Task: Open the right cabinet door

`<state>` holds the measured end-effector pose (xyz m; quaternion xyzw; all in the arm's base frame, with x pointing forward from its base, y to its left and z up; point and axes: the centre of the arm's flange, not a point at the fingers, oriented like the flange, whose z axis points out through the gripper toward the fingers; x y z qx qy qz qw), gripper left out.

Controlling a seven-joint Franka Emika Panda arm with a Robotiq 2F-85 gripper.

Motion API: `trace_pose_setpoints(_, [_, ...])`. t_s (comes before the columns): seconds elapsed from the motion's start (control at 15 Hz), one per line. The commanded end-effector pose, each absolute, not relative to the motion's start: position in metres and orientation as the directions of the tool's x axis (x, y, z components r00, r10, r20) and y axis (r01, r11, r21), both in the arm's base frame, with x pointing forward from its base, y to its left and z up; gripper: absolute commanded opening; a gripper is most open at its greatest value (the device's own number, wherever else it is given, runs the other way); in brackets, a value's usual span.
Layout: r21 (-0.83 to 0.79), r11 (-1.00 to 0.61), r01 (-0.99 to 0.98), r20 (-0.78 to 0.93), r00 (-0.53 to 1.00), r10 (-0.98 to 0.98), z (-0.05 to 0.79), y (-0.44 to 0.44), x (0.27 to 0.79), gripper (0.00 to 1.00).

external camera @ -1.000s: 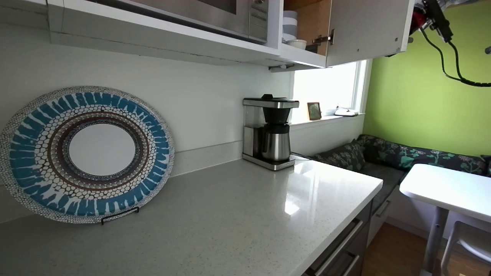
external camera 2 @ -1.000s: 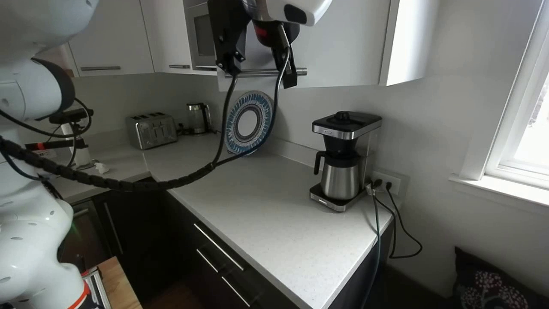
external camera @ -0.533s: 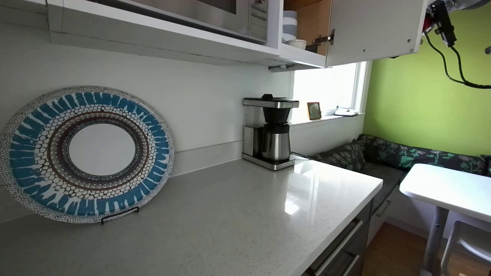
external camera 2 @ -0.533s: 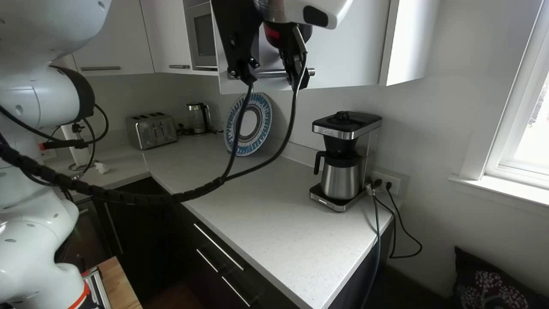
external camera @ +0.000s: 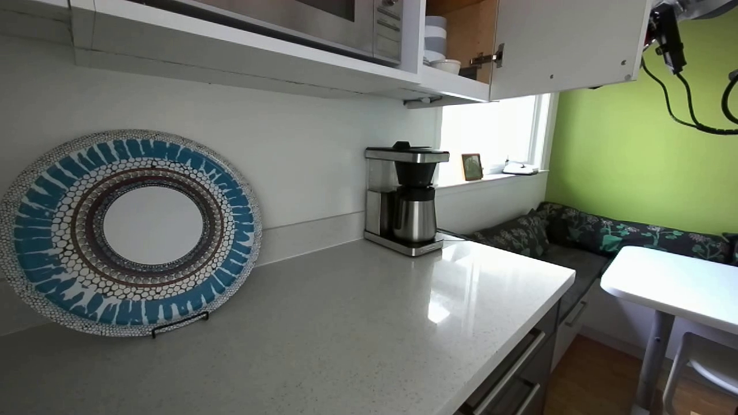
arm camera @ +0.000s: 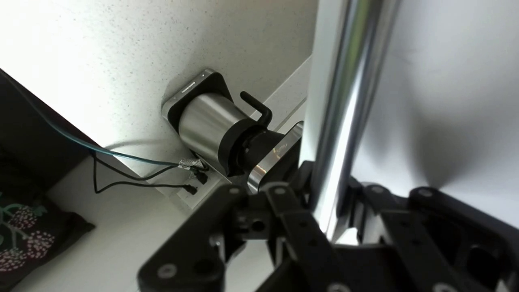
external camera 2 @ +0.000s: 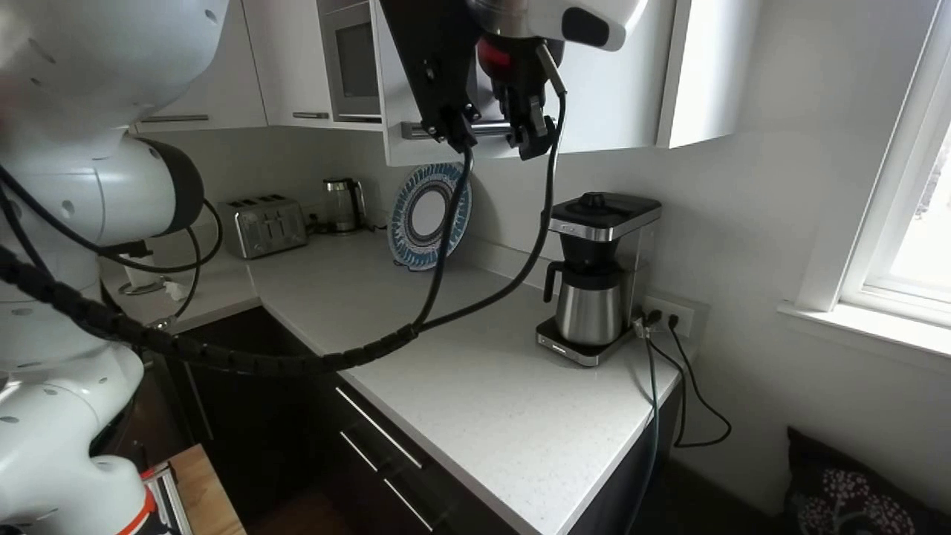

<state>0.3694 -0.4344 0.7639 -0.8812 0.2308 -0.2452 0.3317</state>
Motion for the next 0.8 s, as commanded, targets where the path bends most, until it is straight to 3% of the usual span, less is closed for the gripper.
trace_pose_setpoints(0.0, [-0.689,-0.680,-0.251,0.299,0.757,-0.582,0.785,-0.463,0.379,0.03])
trace_pose_setpoints(0.07, [-0.691,-0.679,-0.248,0.298,0.757,-0.581,0.786,-0.463,0.379,0.05])
trace_pose_setpoints(0.13, [-0.696,-0.674,-0.246,0.298,0.756,-0.583,0.786,-0.464,0.379,0.38])
trace_pose_setpoints(0.33, [-0.702,-0.672,-0.235,0.305,0.754,-0.582,0.791,-0.467,0.375,0.51])
trace_pose_setpoints(0.73, [-0.711,-0.672,-0.209,0.336,0.738,-0.585,0.801,-0.470,0.373,0.99])
